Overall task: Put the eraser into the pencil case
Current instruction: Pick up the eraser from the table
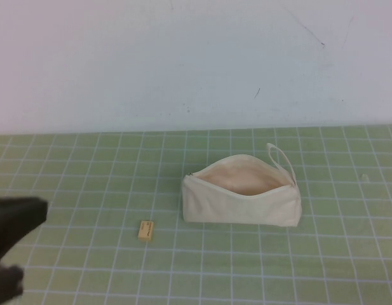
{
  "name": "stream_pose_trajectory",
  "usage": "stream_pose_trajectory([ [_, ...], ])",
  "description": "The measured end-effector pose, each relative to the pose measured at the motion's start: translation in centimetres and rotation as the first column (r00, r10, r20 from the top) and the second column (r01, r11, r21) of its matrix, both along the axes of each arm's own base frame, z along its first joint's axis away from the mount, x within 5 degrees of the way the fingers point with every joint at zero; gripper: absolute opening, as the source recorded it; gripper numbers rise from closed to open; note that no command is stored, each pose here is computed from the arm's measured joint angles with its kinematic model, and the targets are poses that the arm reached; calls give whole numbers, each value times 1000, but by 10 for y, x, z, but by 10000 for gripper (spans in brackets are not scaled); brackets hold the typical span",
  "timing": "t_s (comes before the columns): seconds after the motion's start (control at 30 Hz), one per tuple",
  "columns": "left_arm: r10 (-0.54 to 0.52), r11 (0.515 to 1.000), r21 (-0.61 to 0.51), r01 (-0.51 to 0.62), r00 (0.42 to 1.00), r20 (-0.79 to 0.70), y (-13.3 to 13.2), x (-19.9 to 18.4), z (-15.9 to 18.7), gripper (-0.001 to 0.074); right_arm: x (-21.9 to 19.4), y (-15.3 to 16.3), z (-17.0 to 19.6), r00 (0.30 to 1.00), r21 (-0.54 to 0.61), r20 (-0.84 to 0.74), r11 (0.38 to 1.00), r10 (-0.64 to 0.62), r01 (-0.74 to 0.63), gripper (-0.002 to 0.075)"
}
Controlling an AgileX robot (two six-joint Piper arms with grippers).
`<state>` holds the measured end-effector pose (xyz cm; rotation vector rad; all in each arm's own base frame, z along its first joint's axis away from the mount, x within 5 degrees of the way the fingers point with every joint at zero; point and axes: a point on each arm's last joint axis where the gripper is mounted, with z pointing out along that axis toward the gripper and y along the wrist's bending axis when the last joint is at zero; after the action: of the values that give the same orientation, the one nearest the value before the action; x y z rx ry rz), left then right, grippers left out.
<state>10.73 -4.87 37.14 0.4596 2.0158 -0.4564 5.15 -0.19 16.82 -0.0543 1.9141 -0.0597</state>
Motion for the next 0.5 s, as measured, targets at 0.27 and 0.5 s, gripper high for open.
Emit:
stream_pose_trajectory([
  [0.27, -83, 954, 270, 133, 978, -192, -1, 88, 0, -1, 0, 0, 0, 1000, 0, 0, 1000, 0, 0, -1],
  [0.5, -115, 863, 404, 303, 897, -427, -18, 156, -30, -1, 0, 0, 0, 1000, 0, 0, 1000, 0, 0, -1],
])
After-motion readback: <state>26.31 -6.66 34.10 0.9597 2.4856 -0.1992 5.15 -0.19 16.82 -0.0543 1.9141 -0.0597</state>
